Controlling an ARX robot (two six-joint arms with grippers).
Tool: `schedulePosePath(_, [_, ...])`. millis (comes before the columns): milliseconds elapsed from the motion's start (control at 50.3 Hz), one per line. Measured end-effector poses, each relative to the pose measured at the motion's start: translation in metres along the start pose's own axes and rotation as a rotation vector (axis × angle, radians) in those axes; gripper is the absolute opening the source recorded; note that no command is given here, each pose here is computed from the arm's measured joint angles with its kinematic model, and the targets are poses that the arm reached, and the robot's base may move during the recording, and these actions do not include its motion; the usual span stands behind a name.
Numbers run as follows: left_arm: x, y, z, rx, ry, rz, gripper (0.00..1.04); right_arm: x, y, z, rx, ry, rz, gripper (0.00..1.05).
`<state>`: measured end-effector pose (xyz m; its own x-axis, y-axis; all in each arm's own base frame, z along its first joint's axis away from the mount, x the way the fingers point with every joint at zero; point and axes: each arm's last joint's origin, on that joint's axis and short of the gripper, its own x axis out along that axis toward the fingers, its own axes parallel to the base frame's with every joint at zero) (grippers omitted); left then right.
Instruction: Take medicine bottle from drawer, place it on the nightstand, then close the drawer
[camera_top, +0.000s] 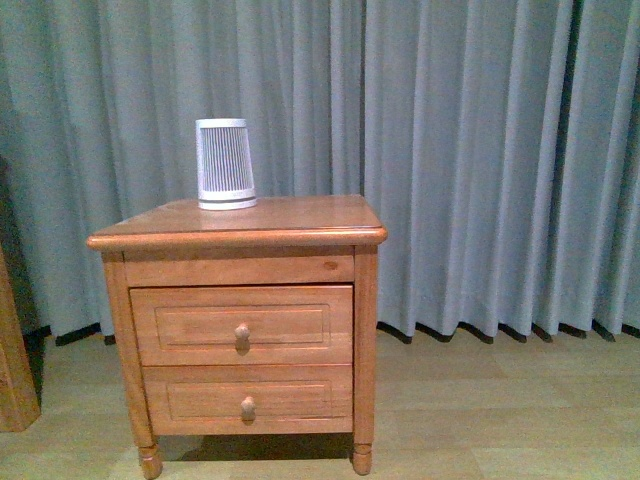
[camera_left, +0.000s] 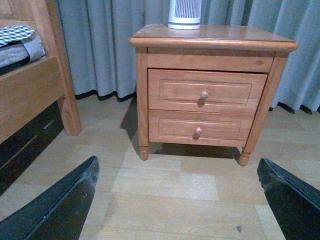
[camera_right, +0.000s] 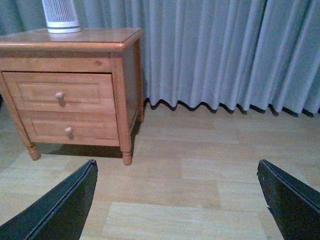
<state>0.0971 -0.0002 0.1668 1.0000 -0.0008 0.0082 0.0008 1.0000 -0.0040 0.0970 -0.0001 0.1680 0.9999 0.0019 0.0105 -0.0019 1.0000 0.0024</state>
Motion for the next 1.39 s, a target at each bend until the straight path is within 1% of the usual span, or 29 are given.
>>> schedulePosePath(1134, [0.000, 0.000, 0.000, 0.000, 0.000, -0.001, 0.98, 0.000, 0.000, 0.000, 0.000, 0.000, 0.000, 0.98])
schedulePosePath(1154, [0.000, 0.000, 0.000, 0.000, 0.001, 0.003, 0.98, 0.000, 0.000, 0.000, 0.000, 0.000, 0.000, 0.98])
schedulePosePath(1173, [0.000, 0.000, -0.001, -0.004, 0.010, 0.035, 0.98, 0.000, 0.000, 0.000, 0.000, 0.000, 0.000, 0.98])
schedulePosePath(1213, [0.000, -0.002, -0.002, 0.000, 0.028, 0.136, 0.98, 0.000, 0.000, 0.000, 0.000, 0.000, 0.000, 0.98])
schedulePosePath(1233, [0.001, -0.002, -0.003, 0.002, 0.031, 0.150, 0.98, 0.000, 0.000, 0.000, 0.000, 0.000, 0.000, 0.98])
schedulePosePath(1293, [0.003, -0.005, 0.000, 0.005, 0.009, 0.156, 0.98, 0.000, 0.000, 0.000, 0.000, 0.000, 0.000, 0.98])
schedulePosePath(1392, [0.020, -0.004, 0.005, 0.007, -0.018, 0.147, 0.98, 0.000, 0.000, 0.000, 0.000, 0.000, 0.000, 0.98])
